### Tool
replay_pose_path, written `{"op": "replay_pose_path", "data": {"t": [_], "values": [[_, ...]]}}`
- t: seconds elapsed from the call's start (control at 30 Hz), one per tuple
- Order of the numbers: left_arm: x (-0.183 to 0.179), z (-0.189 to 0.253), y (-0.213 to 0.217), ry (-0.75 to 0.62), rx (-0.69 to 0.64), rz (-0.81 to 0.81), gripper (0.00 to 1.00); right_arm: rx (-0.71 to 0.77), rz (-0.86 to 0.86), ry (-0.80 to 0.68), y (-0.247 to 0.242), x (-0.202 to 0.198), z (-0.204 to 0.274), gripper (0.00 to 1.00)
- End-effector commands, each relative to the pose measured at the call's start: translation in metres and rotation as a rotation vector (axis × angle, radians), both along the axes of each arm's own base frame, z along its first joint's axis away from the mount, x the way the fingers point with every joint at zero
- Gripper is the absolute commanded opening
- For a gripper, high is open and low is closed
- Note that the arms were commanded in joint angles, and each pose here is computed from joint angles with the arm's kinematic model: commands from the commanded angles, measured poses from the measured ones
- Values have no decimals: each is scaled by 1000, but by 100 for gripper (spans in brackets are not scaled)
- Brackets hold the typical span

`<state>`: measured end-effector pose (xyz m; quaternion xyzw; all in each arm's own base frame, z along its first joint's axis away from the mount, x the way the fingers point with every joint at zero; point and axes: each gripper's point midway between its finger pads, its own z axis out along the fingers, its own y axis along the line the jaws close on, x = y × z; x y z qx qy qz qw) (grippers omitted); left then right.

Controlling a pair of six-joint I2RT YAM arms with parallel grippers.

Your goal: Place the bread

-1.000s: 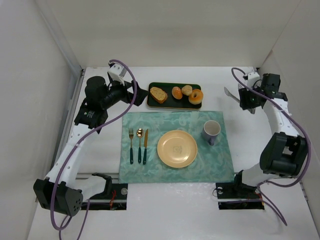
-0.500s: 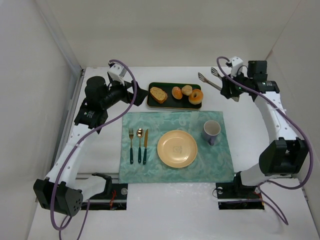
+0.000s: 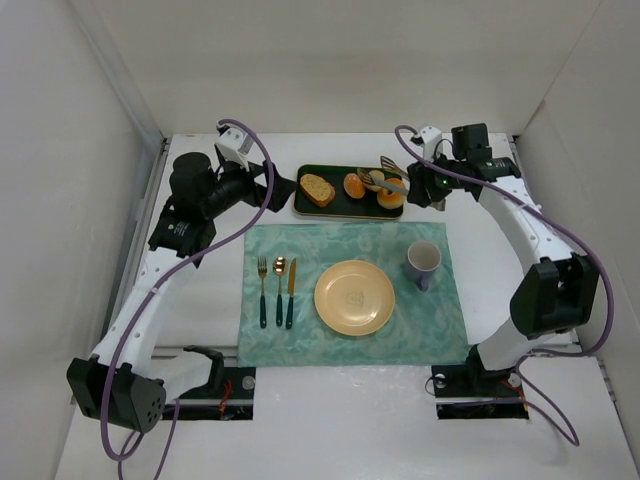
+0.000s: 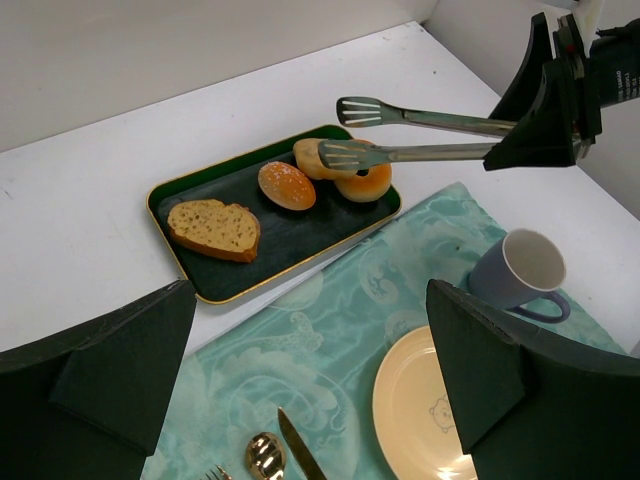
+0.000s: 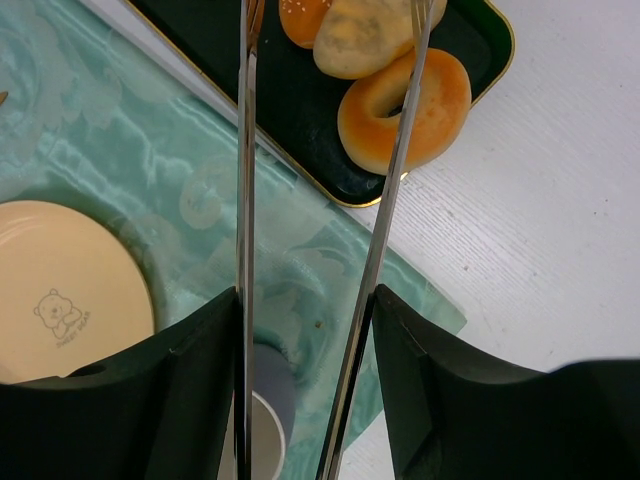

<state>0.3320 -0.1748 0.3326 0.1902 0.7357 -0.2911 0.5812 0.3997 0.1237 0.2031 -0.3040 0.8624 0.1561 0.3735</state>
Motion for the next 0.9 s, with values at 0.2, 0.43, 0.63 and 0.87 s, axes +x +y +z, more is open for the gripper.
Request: {"op": "replay_pose_path", "data": {"t": [0.2,0.43,0.63,0.87], "values": [[-3,21,-1,-77,-18,-10,100,-56,26,-30,3,2,2,58],[-3,21,-1,-77,-18,-10,100,-77,15,8,0,3,-12,58],[-3,21,-1,-77,-18,-10,100,-94,13,25,2,7,-23,58],[-1,21,0,-77,-17,-1,100,-97,14,41,3,13,-30,53]]}}
